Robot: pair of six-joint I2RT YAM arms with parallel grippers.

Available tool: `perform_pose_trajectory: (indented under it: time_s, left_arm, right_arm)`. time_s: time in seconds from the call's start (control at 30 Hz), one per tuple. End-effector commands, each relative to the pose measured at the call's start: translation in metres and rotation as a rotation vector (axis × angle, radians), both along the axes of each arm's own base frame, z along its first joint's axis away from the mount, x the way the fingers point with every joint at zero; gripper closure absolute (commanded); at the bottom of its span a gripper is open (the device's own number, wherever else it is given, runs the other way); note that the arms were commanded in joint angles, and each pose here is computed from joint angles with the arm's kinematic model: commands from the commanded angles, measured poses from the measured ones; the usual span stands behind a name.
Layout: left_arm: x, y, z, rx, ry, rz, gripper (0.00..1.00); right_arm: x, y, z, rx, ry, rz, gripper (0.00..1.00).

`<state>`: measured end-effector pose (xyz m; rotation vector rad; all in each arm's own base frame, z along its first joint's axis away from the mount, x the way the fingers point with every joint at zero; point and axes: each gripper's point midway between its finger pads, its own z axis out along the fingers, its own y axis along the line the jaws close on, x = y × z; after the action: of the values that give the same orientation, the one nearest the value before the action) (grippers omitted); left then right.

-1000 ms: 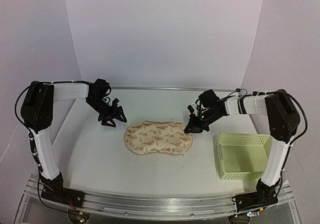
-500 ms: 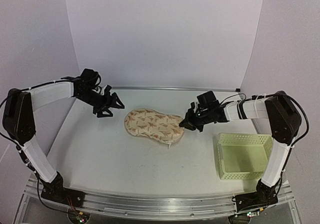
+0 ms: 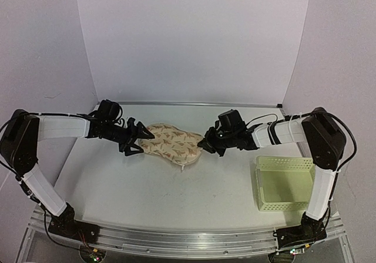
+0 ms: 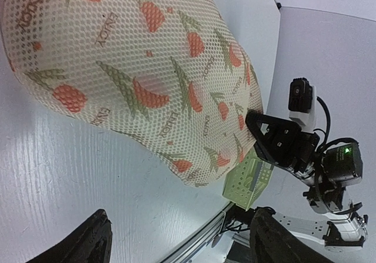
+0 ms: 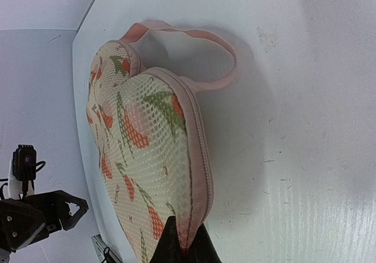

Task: Unzip the laundry bag and remove the bra
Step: Adjust the laundry bag at the center of the board, then pass from the right arm to the left

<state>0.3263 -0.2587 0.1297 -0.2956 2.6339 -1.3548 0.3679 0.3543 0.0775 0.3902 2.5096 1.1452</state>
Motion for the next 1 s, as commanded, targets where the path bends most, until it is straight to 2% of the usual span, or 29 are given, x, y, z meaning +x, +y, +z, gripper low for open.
perform_pose_trajectory:
  time_s: [0.0,0.53,0.87,0.97]
  left_arm:
    - [0.007,-0.023,0.024,-0.144,-0.051,0.027,0.19]
    - [0.003,-0.061,-0.04,-0.2,0.047,0.064,0.21]
    - [0.015,-0.078,-0.044,-0.269,0.046,0.106,0.24]
    - [0.019,-0.081,-0.045,-0.285,0.049,0.105,0.3]
  right_arm:
    - [0.022,0.023,0.05,0.109,-0.123,-0.044,1.0]
    - [0.018,0.029,0.049,0.115,-0.115,-0.044,1.0]
    - [0.009,0.03,0.04,0.134,-0.084,-0.023,1.0]
    - [0.005,0.032,0.039,0.148,-0.073,-0.013,1.0]
